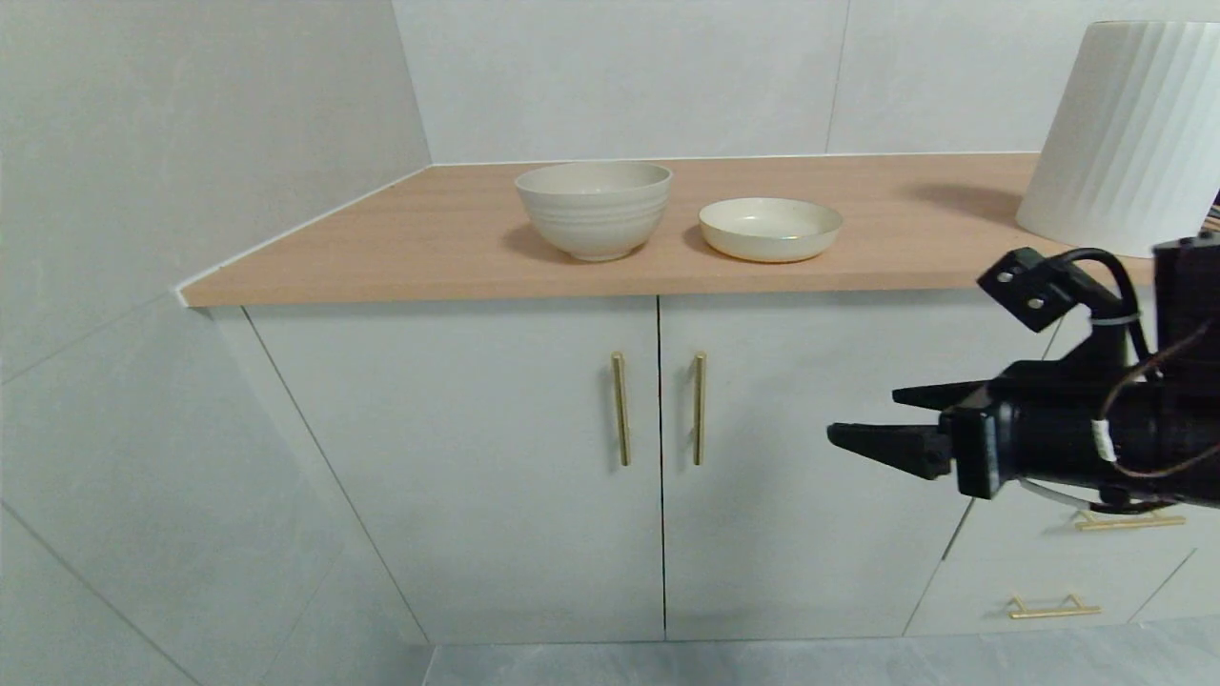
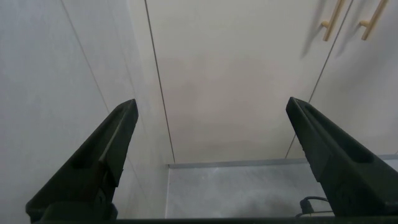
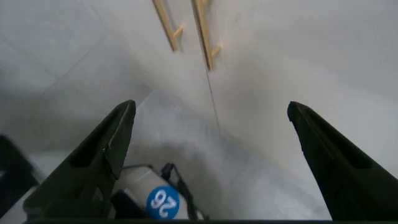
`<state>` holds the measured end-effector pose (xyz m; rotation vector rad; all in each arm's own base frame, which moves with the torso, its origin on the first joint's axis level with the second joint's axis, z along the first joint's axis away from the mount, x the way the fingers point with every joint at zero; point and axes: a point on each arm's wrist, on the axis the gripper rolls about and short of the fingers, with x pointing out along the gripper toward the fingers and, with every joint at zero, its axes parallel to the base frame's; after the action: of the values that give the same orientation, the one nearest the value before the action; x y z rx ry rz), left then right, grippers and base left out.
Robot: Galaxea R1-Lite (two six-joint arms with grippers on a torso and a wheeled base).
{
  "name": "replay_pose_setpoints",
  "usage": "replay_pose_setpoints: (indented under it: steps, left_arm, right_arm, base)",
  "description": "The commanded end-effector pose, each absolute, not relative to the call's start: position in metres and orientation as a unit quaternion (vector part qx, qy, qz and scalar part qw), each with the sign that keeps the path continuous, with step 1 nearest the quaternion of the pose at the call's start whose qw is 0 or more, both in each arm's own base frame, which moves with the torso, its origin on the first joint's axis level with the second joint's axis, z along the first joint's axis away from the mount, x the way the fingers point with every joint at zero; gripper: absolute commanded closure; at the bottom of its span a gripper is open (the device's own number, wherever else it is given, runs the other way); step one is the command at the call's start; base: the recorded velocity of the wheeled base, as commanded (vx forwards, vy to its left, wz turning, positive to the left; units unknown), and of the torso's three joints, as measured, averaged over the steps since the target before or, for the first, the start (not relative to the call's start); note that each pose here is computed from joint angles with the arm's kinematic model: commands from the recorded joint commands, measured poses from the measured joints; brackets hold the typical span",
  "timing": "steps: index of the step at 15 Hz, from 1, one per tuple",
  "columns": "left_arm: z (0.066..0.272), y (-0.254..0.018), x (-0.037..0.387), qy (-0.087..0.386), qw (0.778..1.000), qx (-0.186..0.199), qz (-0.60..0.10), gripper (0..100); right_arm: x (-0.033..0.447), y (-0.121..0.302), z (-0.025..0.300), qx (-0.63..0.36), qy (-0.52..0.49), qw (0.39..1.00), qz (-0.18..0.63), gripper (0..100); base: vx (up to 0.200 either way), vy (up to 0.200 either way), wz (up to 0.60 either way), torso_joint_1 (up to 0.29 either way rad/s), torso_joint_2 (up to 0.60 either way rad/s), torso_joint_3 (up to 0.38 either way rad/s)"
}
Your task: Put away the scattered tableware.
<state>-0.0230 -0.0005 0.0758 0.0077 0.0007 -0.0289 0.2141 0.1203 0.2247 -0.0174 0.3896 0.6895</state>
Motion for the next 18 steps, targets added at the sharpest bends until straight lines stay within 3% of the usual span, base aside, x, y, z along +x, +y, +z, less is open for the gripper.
replay_pose_setpoints:
  steps: [1, 18]
  left_arm:
    - [0.076, 0.0, -0.023, 0.001, 1.0, 0.004, -0.015, 0]
    - [0.076, 0.0, -0.023, 0.001, 1.0, 0.004, -0.015, 0]
  right_arm:
    - [0.241, 0.16, 0.211, -0.021, 0.215, 0.914, 0.344, 0]
    - [0.297, 0.222, 0.138, 0.079, 0.205, 0.913, 0.343, 0]
  base:
    - [0.0, 0.0, 0.0, 0.0, 0.0, 0.0]
    - [0.0, 0.0, 0.0, 0.0, 0.0, 0.0]
